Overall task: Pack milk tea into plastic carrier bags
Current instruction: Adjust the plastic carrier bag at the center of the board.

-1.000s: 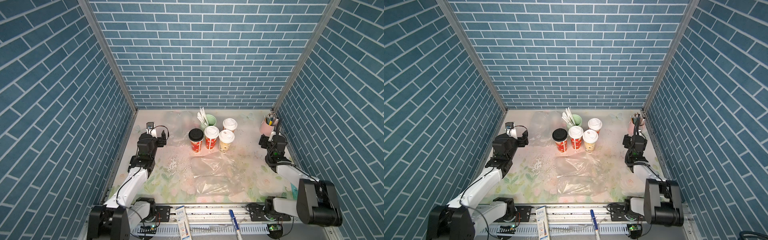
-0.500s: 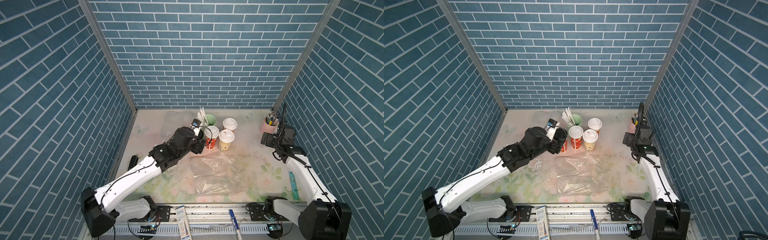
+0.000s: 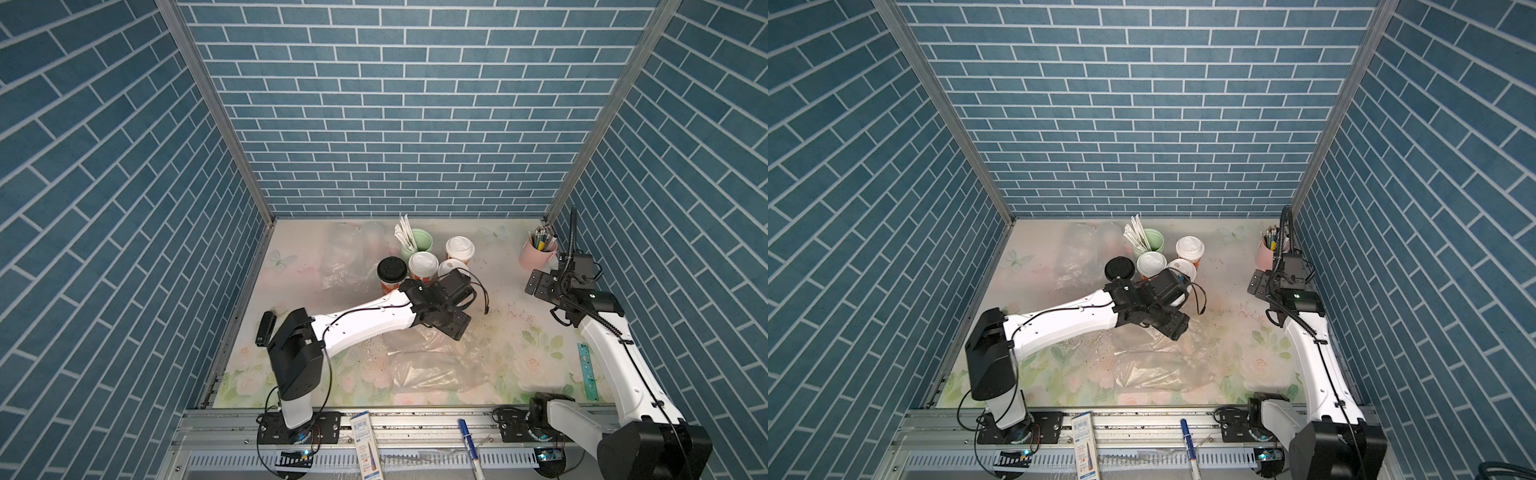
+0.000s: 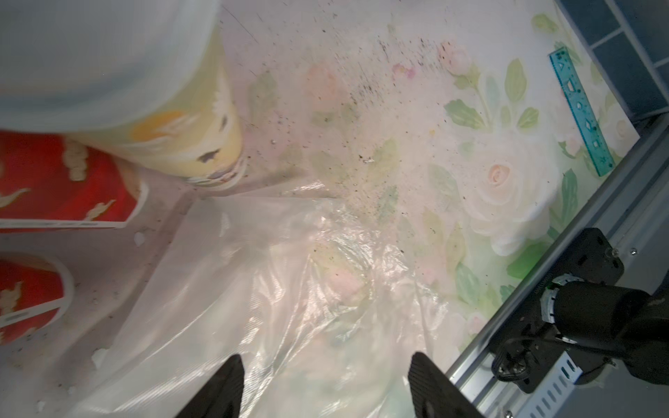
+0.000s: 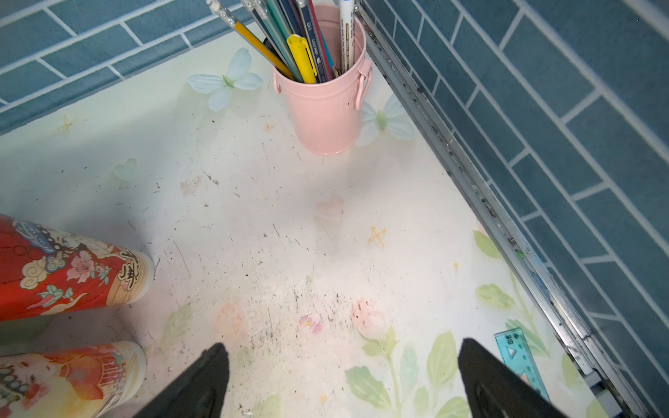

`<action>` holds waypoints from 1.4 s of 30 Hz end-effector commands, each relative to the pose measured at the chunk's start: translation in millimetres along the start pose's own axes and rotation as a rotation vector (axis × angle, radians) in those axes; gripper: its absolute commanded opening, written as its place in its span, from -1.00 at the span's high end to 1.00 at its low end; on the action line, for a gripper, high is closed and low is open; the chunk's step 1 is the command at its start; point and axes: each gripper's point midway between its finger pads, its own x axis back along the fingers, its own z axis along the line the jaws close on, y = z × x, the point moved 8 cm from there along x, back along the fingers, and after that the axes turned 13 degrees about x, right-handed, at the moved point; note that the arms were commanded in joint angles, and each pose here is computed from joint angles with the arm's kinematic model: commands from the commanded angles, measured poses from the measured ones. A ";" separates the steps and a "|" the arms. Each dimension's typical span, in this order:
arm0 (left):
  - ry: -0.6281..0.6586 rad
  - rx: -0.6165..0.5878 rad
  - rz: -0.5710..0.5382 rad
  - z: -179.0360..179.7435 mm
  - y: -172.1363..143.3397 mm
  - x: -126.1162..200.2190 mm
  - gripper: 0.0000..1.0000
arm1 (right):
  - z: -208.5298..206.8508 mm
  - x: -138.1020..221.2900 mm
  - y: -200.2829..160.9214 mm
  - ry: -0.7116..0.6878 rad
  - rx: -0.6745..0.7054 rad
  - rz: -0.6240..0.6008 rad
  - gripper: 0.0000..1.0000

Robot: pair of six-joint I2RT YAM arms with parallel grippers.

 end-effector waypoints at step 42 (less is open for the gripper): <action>0.184 0.284 0.315 -22.5 -10.9 -146.5 0.08 | -14.6 58.2 -20.3 0.010 -0.099 -0.200 -0.98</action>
